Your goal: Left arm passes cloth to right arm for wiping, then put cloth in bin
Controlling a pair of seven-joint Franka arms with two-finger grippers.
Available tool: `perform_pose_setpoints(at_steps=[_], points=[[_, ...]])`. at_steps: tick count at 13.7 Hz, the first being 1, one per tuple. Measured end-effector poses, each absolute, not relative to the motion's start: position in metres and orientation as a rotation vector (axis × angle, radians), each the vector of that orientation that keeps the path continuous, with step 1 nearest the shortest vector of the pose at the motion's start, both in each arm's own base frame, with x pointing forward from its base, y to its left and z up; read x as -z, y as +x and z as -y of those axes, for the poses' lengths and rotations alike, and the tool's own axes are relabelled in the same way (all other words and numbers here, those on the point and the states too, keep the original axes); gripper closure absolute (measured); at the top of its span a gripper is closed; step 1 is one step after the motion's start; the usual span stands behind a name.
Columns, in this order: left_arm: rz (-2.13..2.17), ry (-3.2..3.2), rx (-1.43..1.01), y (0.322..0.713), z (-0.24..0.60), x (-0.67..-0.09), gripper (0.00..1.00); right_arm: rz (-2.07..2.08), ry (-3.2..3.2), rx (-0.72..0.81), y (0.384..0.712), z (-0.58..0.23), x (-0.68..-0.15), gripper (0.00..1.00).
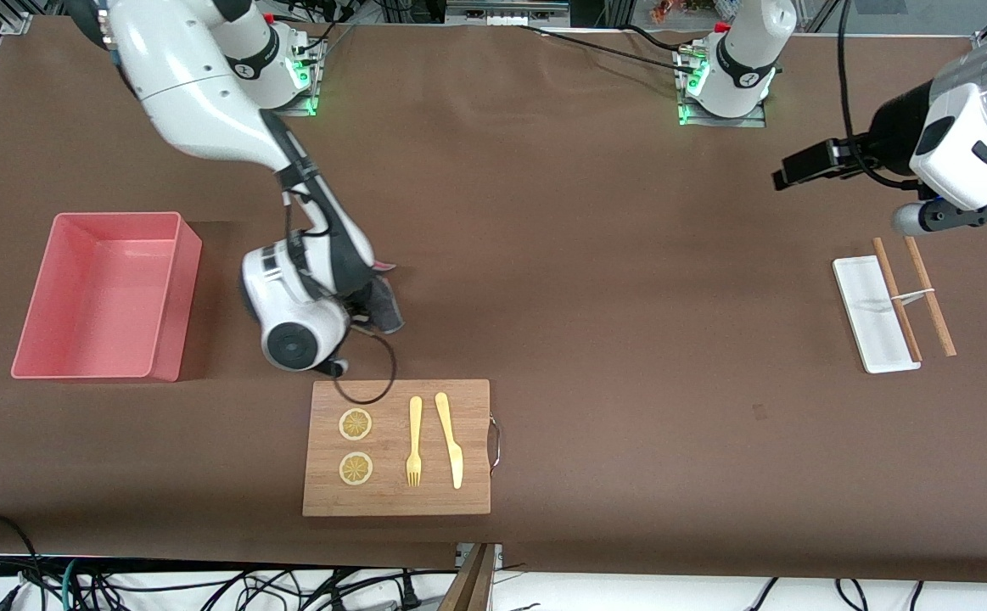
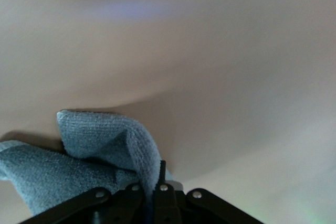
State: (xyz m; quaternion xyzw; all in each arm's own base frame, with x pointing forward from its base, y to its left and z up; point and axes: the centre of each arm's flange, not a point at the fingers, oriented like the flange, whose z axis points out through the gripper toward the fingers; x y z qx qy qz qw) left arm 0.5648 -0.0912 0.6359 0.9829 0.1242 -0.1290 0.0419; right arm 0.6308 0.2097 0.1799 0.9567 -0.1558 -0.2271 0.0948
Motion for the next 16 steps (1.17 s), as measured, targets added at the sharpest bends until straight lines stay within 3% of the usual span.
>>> perform_pose_setpoints(at_steps=[7,16], points=[[-0.329,3.144,0.306,0.546,0.052,-0.548,0.0,0.272,2.83,0.715,0.648,-0.117,-0.178,0.98],[-0.378,3.134,0.293,0.545,0.032,-0.544,0.0,0.509,2.872,0.62,0.624,-0.245,-0.184,0.98]])
